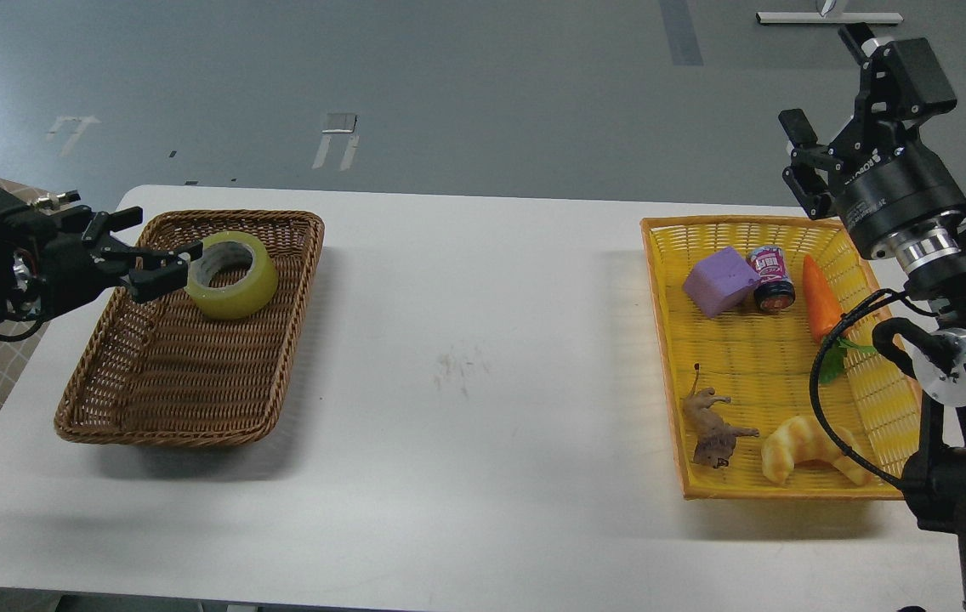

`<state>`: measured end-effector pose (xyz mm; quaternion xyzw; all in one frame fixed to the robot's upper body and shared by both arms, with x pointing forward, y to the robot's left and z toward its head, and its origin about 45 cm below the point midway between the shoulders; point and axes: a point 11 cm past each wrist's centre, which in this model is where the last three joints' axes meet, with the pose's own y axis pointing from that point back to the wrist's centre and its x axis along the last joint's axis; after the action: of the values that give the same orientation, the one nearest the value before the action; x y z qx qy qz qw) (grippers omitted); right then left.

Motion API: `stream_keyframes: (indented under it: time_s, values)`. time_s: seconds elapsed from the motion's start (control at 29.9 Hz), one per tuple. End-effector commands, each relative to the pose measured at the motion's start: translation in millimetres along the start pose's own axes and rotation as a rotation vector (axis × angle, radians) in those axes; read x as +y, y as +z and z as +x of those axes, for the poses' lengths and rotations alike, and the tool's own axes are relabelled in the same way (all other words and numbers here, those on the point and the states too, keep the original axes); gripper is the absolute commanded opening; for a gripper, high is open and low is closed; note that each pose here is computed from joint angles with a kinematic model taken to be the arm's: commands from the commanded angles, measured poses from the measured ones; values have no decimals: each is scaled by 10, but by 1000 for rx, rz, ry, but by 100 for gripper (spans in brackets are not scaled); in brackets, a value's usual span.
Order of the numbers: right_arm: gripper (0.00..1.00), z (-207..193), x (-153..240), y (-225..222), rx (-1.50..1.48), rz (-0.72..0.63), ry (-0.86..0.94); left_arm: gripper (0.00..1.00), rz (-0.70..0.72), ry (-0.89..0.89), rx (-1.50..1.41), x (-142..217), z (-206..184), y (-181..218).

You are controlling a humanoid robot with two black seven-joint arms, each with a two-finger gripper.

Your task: Place and transfer tape with both arms

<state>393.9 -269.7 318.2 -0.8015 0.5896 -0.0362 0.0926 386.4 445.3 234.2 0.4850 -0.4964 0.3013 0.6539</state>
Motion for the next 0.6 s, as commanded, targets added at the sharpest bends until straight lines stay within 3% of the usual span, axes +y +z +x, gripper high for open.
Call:
stream_keyframes:
  time_s: [0.0, 0.13, 0.27, 0.33, 0.57]
  values:
    - [100, -11, -13, -17, 1, 4, -4, 98, -58, 135, 171, -189, 332, 225]
    - [99, -24, -32, -43, 4, 10, -10, 98, -162, 328, 497, -306, 893, 502]
    - [100, -33, -29, -35, 4, 9, -15, 98, -243, 423, 729, -385, 1285, 626]
    - [100, -77, -46, -19, 8, 2, -34, 98, -322, 477, 850, -400, 1667, 707]
    - [100, -272, -191, -82, 41, 3, -105, 98, -430, 398, 1259, -547, 2181, 961]
